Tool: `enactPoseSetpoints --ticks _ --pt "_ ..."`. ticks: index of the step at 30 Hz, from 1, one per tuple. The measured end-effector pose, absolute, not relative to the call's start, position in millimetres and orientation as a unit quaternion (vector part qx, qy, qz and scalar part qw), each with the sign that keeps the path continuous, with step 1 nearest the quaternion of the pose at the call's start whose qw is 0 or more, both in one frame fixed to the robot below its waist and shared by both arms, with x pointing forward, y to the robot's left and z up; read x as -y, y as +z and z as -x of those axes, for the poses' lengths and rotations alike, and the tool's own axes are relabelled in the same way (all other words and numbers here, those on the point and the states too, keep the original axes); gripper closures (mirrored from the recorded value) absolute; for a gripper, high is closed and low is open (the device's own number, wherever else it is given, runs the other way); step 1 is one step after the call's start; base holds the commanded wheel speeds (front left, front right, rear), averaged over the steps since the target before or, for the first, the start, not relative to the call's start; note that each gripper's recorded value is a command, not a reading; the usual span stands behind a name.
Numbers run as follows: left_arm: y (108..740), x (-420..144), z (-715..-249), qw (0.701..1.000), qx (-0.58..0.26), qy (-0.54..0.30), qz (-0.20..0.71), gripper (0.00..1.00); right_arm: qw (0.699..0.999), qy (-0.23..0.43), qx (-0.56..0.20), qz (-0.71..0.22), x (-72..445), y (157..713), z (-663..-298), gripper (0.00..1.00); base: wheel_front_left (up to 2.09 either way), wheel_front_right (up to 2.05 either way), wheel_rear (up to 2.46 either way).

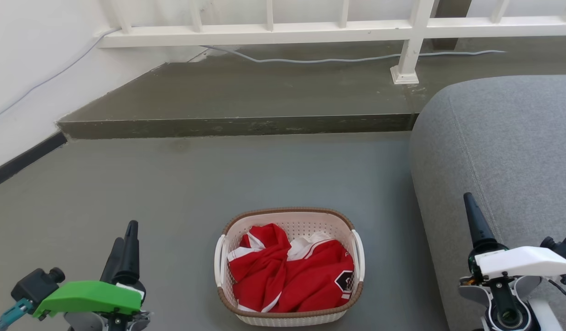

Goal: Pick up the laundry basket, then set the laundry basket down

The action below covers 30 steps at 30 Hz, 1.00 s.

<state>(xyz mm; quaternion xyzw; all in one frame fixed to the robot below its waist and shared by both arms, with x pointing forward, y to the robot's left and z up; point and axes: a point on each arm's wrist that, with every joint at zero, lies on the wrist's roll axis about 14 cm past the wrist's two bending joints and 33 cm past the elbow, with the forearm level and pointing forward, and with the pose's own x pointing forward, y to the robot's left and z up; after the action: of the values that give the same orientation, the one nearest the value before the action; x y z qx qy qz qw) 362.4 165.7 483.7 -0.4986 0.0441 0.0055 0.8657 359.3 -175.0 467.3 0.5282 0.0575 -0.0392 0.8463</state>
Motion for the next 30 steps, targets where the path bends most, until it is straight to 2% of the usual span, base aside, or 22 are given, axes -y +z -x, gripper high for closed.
enactPoseSetpoints --ticks 10,30 --pt "488 -157 -359 0.912 -0.042 -0.006 0.409 0.0 0.886 -0.03 -0.059 -0.458 166 471 -357 0.0 0.0 0.0 0.0" --pt "505 -146 -355 0.964 -0.01 -0.023 0.263 0.0 0.941 -0.013 -0.033 -0.337 155 488 -355 0.0 0.0 0.0 0.0"
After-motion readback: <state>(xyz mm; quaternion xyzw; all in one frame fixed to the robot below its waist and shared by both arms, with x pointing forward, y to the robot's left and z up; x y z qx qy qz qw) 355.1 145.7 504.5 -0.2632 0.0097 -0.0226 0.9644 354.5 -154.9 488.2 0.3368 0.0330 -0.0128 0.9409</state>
